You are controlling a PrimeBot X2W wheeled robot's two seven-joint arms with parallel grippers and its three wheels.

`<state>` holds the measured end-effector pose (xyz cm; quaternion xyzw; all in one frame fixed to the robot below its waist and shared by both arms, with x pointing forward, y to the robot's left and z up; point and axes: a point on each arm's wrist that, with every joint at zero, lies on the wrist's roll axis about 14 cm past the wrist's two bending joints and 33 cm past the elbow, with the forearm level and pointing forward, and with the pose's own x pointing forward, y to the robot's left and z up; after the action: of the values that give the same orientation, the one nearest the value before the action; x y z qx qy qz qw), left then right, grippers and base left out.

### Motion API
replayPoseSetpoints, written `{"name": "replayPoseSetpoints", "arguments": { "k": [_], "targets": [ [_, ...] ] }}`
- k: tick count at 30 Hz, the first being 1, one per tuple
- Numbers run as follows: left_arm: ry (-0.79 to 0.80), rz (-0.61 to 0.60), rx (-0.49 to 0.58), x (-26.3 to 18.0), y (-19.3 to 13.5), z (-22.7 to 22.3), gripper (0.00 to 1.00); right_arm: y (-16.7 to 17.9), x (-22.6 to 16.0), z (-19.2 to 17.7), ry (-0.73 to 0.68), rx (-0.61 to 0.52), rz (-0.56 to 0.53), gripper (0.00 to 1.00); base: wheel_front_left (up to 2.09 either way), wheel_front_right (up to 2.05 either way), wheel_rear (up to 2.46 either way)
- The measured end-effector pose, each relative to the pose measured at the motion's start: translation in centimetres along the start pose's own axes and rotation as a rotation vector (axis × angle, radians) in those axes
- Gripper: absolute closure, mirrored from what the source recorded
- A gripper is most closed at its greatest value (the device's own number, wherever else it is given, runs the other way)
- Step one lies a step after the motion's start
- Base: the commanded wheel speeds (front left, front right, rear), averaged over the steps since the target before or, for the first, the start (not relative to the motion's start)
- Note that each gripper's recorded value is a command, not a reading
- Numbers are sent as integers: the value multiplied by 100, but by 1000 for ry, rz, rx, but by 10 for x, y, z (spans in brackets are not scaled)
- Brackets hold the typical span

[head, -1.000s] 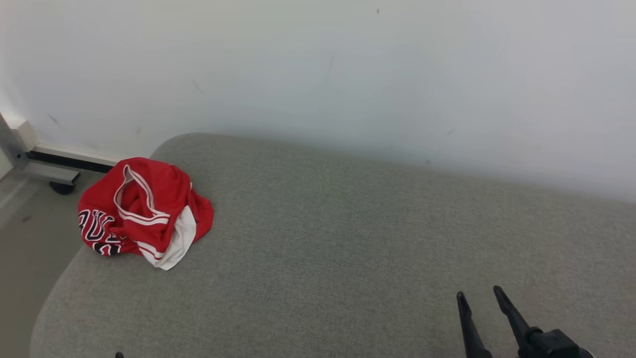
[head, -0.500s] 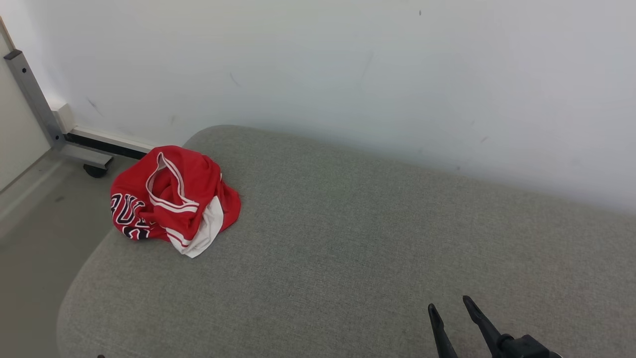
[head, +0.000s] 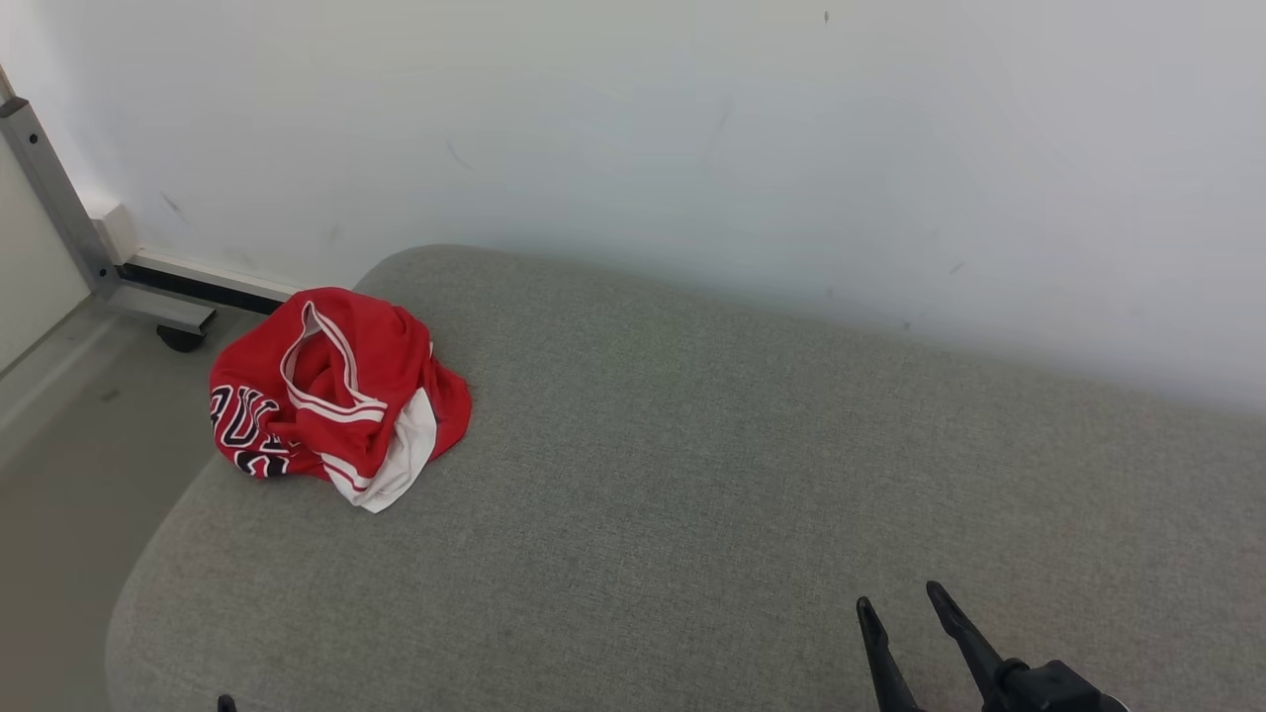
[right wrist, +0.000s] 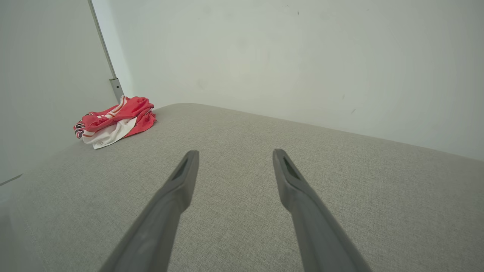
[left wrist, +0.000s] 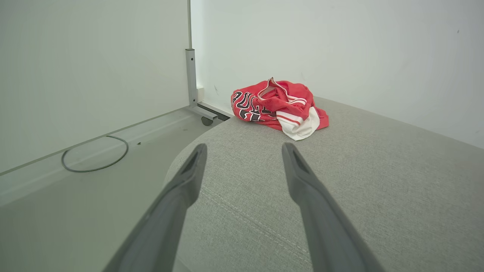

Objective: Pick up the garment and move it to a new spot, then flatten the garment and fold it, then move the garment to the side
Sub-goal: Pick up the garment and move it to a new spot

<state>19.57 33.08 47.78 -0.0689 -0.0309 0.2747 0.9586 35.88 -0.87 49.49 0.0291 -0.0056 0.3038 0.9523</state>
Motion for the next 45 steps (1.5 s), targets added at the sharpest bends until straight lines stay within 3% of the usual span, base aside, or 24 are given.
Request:
{"name": "replayPoseSetpoints", "arguments": {
  "k": [9, 16, 22, 26, 32, 38, 45],
  "targets": [
    [54, 29, -93, 26, -5, -10, 0, 1, 5, -3, 7, 5, 15, 0, 0, 0, 0],
    [81, -29, -127, 100, -28, 19, 0, -19, 18, -2, -3, -32, 21, 0, 0, 0, 0],
    [144, -73, -280, 164, -54, 36, 0, -41, 31, -12, 12, -62, 25, 0, 0, 0, 0],
    [261, -44, -313, 199, -54, 29, 0, -54, 40, -22, 25, -59, 24, 0, 0, 0, 0],
    [396, -7, -259, 241, -56, 19, 0, -72, 40, -45, 69, -33, -4, 0, 0, 0, 0],
    [534, -39, -252, 269, -91, -11, 0, -88, 39, -68, 110, -11, -35, 0, 0, 0, 0],
    [716, 11, -124, 276, -97, -67, 0, -102, 37, -86, 139, 6, -66, 0, 0, 0, 0]
  ]
}}
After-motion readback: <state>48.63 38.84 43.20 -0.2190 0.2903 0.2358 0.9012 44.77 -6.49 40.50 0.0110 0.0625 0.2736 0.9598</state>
